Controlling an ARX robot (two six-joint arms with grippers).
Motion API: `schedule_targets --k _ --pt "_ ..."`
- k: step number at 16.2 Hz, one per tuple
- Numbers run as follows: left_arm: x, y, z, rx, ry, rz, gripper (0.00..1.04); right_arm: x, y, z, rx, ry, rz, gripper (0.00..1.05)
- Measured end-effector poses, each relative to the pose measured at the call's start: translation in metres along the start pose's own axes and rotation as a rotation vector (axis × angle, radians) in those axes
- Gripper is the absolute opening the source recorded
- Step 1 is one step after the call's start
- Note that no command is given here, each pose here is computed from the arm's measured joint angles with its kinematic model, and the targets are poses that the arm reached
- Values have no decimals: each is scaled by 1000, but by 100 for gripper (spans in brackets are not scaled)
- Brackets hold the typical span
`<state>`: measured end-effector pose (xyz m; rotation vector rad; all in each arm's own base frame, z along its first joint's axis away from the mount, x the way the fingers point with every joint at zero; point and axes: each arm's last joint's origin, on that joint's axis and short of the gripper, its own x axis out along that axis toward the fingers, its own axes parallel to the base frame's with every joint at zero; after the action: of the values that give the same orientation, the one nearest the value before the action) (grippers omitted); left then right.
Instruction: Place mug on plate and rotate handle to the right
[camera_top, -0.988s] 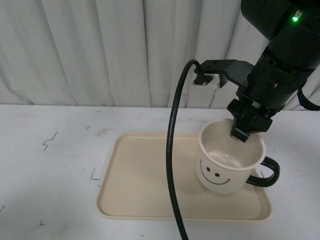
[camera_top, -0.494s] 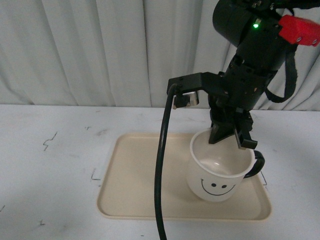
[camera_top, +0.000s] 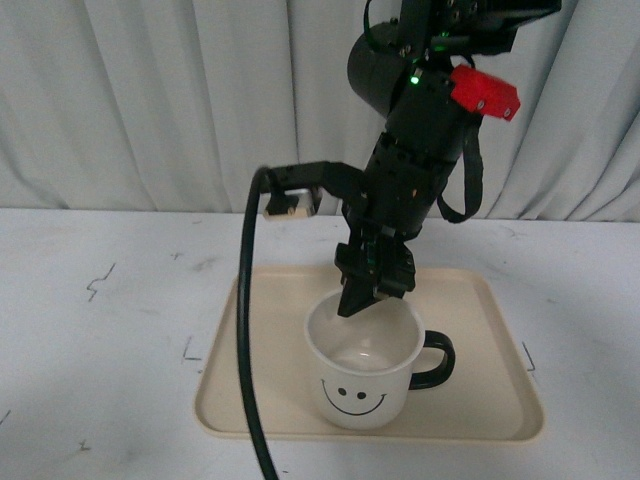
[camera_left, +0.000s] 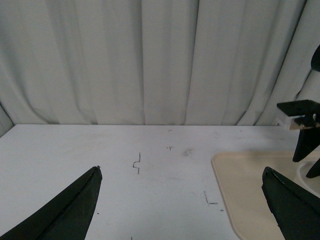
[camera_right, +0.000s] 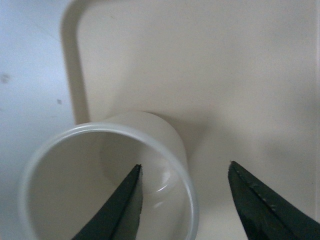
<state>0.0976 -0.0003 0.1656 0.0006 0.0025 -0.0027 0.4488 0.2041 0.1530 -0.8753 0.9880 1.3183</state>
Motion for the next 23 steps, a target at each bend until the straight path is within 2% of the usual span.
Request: schedule_targets --k 2,3,4,5,6,7,8,9,10,11,12,14,16,19,23 --pt "0 0 0 0 0 0 98 -44 2 2 -9 -143 18 71" --pt "0 0 0 0 0 0 98 -84 4 9 -65 -302 -41 84" --pt "0 0 0 0 0 0 98 -118 10 15 -103 -393 -80 95" --pt "0 0 0 0 0 -1 98 -140 10 27 -118 -392 -473 90" --pt "0 0 0 0 0 -3 98 -150 21 19 70 -396 -801 79" --pt "0 0 0 0 1 0 98 -147 40 1 309 -477 -1040 68" --pt "0 0 0 0 0 4 98 -141 57 -28 538 -602 -1215 57" --pt "0 0 0 0 0 3 98 -133 74 -61 709 -730 -1317 46" --pt "0 0 0 0 0 2 98 -123 96 -95 808 -848 -1359 33" --pt "0 0 0 0 0 2 98 -117 121 -118 849 -924 -1379 20" --pt "0 0 0 0 0 2 98 -113 141 -126 839 -974 -1361 9" --pt "0 0 0 0 0 2 98 -111 152 -130 833 -993 -1348 2" --pt "0 0 0 0 0 2 98 -107 164 -137 830 -999 -1330 2" --pt "0 0 0 0 0 2 98 -95 196 -166 877 -957 -1327 2" --pt "0 0 0 0 0 2 98 -92 231 -182 864 -974 -1318 2"
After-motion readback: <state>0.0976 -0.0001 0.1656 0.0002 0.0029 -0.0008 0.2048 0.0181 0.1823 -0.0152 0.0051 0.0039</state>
